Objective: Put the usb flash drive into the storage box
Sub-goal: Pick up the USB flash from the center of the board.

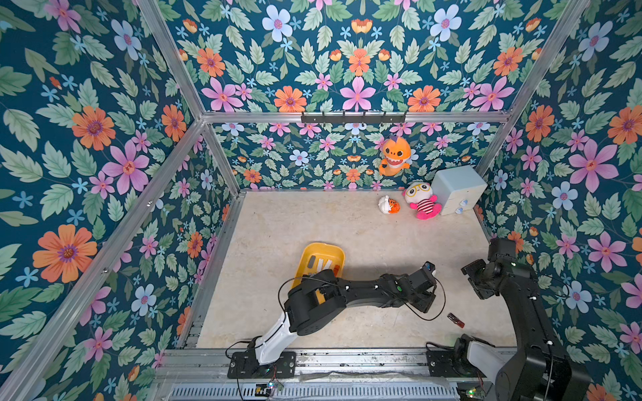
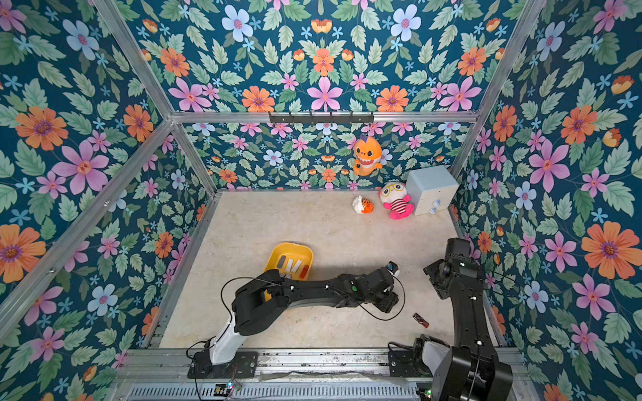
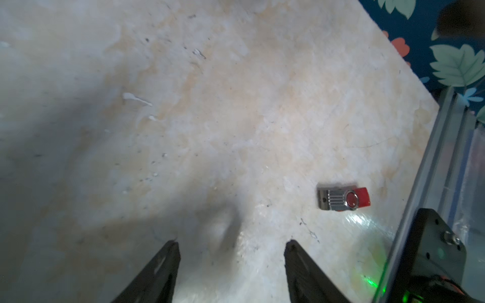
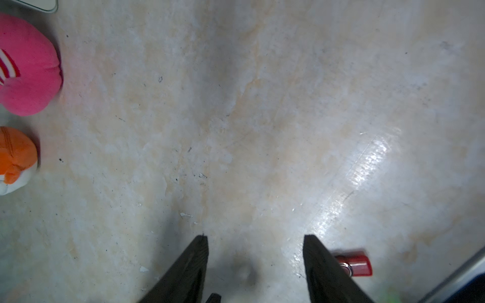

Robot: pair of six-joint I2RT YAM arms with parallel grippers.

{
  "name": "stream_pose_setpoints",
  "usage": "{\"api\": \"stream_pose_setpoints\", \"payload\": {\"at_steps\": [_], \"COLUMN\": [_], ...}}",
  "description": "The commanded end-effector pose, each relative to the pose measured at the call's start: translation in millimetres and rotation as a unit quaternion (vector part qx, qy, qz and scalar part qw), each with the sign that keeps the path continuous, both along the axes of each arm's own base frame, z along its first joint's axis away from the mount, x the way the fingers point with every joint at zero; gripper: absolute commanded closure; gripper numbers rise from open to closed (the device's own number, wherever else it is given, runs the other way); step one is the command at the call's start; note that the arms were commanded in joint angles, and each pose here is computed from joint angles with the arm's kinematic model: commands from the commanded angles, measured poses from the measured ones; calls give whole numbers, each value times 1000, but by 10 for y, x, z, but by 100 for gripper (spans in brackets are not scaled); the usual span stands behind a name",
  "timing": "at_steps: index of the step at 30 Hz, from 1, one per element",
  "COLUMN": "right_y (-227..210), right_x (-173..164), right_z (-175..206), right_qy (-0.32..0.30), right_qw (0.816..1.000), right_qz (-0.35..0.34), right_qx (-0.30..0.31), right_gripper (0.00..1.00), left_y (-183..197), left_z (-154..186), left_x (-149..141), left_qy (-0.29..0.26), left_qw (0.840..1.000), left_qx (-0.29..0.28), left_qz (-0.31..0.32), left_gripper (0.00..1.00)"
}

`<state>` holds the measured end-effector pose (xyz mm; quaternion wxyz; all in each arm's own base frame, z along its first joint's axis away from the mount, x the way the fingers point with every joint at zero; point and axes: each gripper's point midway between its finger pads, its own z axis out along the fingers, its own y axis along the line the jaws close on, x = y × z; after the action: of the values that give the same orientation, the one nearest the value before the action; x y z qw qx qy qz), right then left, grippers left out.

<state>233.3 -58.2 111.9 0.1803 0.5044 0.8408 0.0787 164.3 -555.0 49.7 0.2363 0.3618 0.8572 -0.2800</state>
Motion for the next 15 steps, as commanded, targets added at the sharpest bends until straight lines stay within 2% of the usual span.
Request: {"api": "stream_pose_setpoints", "payload": {"at_steps": [1,9,15], "right_y": [-69,-199,-190], "right_x": [-22,40,91], "right_z": [-25,-15,-67], "right_qy": [15,33,44], "right_qw": [1000,999,999], "right_qz": [11,7,10], "right_qx": [-4,-14,-2], "right_gripper": [35,35,35], "left_y": [-254,-565,-611], "left_z": [-5,-149,-256], "left_x": [-120,-367,-420], "left_qy": [3,1,-34], "left_qw": [999,994,987], "left_qx": [-23,-29,-17], "left_qz": [-43,-107,-158], "left_gripper": [30,27,26]}}
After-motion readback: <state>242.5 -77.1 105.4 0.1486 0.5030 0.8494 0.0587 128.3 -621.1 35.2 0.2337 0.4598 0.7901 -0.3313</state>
